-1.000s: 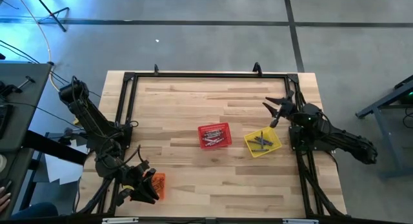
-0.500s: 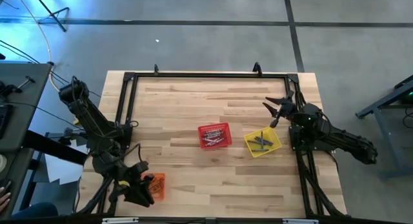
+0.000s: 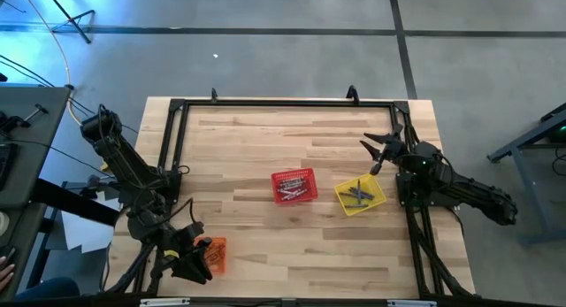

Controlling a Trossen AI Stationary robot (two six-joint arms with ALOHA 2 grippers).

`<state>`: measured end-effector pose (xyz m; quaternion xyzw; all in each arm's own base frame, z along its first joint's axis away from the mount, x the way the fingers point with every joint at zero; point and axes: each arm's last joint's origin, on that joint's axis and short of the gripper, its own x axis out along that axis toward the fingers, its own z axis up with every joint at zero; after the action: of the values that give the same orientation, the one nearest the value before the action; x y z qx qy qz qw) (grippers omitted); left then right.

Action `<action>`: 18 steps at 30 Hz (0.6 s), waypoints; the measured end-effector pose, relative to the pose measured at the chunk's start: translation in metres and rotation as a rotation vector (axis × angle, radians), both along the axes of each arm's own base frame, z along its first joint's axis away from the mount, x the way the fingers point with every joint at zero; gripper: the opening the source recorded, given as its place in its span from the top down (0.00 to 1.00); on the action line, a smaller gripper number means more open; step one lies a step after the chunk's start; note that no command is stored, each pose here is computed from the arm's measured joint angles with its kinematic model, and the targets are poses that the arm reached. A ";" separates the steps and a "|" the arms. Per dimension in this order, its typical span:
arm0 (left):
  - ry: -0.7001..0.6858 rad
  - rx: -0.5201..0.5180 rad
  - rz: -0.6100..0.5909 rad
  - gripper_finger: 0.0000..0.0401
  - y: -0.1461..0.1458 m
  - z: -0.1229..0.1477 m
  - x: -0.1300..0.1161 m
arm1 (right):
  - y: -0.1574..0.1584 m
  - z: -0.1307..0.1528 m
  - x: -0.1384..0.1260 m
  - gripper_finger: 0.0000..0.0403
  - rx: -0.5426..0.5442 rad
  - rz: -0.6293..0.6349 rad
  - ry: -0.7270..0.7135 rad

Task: Sort crayons
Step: Return to Home Position

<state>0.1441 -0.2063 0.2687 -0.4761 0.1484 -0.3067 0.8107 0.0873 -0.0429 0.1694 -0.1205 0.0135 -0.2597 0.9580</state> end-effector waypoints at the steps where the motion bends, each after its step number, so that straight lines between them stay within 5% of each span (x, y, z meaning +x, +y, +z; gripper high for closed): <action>1: 0.000 0.001 0.000 0.75 0.000 0.000 0.000 | 0.000 0.000 0.000 0.72 0.000 0.000 0.000; 15: -0.007 -0.011 0.006 0.75 0.000 0.001 0.000 | 0.000 0.000 0.000 0.72 0.000 0.000 0.000; 18: -0.041 -0.032 0.089 0.75 0.005 0.007 0.003 | 0.000 0.000 0.000 0.72 0.000 0.000 0.001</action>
<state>0.1466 -0.2016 0.2752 -0.4890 0.1054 -0.2823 0.8186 0.0873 -0.0429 0.1693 -0.1205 0.0139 -0.2598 0.9580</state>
